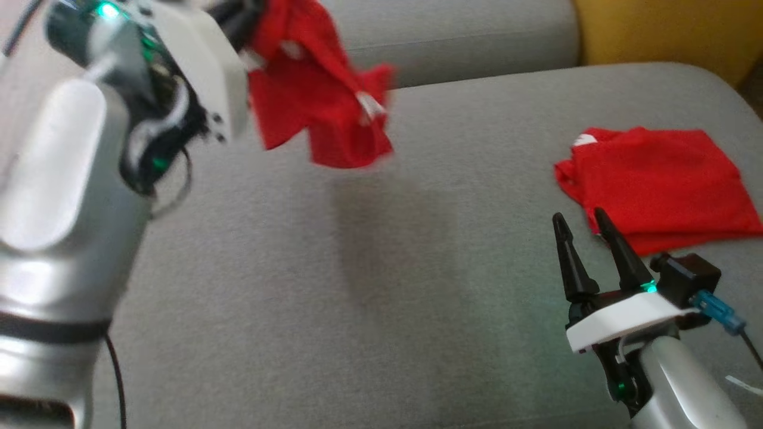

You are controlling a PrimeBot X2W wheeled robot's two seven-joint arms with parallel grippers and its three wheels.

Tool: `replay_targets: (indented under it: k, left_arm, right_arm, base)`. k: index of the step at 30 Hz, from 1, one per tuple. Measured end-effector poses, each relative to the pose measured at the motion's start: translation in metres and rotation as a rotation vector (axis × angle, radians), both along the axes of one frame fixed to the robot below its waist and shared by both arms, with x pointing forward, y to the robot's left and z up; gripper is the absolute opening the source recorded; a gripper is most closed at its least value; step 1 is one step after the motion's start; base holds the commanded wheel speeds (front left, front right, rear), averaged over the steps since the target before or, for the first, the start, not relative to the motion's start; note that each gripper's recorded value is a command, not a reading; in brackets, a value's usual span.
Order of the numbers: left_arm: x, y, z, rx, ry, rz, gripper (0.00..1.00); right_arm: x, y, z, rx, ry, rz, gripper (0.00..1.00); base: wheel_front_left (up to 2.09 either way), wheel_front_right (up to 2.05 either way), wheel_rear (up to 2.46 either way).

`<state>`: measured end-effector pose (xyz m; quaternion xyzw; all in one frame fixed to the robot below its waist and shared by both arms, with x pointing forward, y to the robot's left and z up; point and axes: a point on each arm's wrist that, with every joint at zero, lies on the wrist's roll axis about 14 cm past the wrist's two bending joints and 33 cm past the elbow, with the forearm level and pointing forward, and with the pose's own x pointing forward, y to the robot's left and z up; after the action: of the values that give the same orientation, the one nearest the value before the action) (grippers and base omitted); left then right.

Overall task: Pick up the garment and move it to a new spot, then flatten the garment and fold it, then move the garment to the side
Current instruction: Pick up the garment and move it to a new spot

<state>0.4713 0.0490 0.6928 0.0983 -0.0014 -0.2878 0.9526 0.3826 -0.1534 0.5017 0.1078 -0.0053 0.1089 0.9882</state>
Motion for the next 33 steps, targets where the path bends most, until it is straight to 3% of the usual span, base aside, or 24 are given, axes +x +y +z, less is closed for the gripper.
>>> replay_targets:
  k: [3,10,11,12,13,19,29,33]
  left_arm:
    - [-0.007,-0.015,-0.028,0.014,0.075,-0.048,0.00]
    - [-0.051,-0.019,-0.185,0.159,0.395,-0.115,0.00]
    - [-0.058,-0.017,-0.204,0.169,0.442,-0.115,0.38]
    - [-0.064,-0.015,-0.219,0.168,0.476,-0.113,0.86]
    - [-0.068,-0.013,-0.229,0.153,0.499,-0.106,1.00]
    - [-0.058,0.003,-0.226,0.065,0.442,-0.033,1.00]
    - [-0.031,0.050,-0.119,-0.192,0.028,0.205,1.00]
    - [-0.047,0.079,-0.123,-0.244,-0.058,0.344,1.00]
  right_arm:
    - [-0.003,-0.007,-0.001,0.000,0.004,-0.019,1.00]
    - [-0.010,-0.023,-0.007,0.000,0.025,-0.067,1.00]
    - [-0.011,-0.025,-0.008,-0.001,0.027,-0.071,1.00]
    - [-0.011,-0.026,-0.008,-0.001,0.029,-0.074,1.00]
    - [-0.011,-0.027,-0.009,-0.001,0.031,-0.077,1.00]
    - [-0.010,-0.026,-0.010,-0.005,0.038,-0.071,1.00]
    - [-0.012,-0.015,-0.005,0.003,0.020,-0.041,1.00]
    - [-0.012,-0.012,-0.003,0.006,0.015,-0.033,1.00]
  base:
    - [0.00,0.00,0.00]
    - [0.00,0.00,0.00]
    - [0.00,0.00,0.00]
    - [0.00,0.00,0.00]
    - [0.00,0.00,0.00]
    - [0.00,0.00,0.00]
    - [0.00,0.00,0.00]
    - [0.00,0.00,0.00]
